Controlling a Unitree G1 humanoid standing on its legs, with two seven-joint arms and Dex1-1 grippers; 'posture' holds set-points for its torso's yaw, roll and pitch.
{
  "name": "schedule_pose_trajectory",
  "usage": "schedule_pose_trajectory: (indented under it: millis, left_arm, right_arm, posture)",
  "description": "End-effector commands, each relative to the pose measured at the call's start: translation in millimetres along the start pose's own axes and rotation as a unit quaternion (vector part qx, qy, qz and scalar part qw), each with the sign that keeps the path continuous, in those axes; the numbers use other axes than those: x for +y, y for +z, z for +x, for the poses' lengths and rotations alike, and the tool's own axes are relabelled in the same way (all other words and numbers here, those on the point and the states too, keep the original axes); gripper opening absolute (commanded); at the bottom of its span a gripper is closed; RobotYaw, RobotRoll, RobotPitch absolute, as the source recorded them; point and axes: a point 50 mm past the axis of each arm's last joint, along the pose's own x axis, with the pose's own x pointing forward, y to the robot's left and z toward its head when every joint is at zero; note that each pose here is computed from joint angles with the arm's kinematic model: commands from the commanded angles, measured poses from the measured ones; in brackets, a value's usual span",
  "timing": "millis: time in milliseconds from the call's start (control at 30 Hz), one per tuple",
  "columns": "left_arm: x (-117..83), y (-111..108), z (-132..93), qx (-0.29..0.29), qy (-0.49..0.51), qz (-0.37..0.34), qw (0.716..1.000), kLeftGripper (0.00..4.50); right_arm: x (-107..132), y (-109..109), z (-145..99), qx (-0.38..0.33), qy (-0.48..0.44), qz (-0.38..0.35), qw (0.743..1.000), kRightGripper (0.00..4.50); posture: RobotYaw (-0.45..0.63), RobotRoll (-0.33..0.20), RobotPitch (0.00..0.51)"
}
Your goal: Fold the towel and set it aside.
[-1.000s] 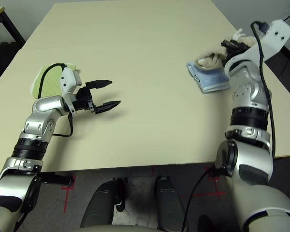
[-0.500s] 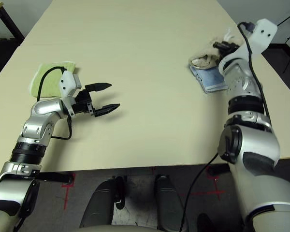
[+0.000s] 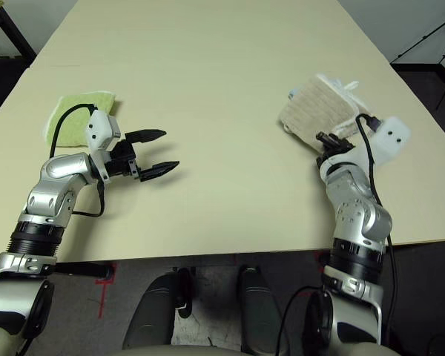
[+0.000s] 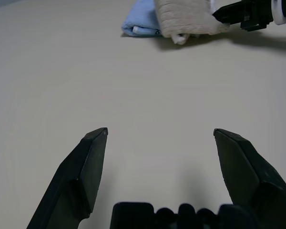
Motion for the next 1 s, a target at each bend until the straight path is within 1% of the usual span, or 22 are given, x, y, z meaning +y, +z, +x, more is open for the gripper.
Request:
schedule_pose_trajectory:
  millis: [33,300,367,467,567,700,833,1000]
  left_arm:
    - [-2,-1,4,0.003,-0.012,0.001,1.0,4.5]
    - [-1,0,3,0.003,-0.008,0.004,1.0,4.5]
    - [-1,0,3,0.002,-0.007,0.005,1.0,4.5]
    - [-1,0,4,0.001,-0.006,0.005,1.0,4.5]
    - [-1,0,5,0.0,-0.006,0.004,1.0,4.5]
    - [-1,0,6,-0.002,-0.006,0.005,1.0,4.5]
    - [0,0,7,-0.004,-0.006,0.005,1.0,4.5]
    - [0,0,9,-0.006,-0.005,0.006,1.0,4.5]
  right_arm:
    - [-12,5,2,-0.01,-0.031,0.009,0.999,0.0]
    - [3,16,16,-0.014,0.006,0.001,1.0,0.0]
    - [16,18,15,-0.012,0.051,-0.023,0.998,0.0]
    - [33,22,13,-0.014,0.1,-0.038,0.994,0.0]
    - [49,32,12,-0.025,0.142,-0.045,0.989,0.0]
    - [64,47,14,-0.043,0.176,-0.052,0.982,0.0]
    - [72,62,19,-0.058,0.191,-0.056,0.978,0.0]
    - [76,75,28,-0.068,0.199,-0.066,0.975,0.0]
  posture:
    - [0.04,0.0,0.232]
    - [0.05,0.0,0.225]
    - [0.05,0.0,0.223]
    - [0.05,0.0,0.221]
    - [0.05,0.0,0.221]
    - [0.04,0.0,0.214]
    - [0.04,0.0,0.214]
    - [0.04,0.0,0.208]
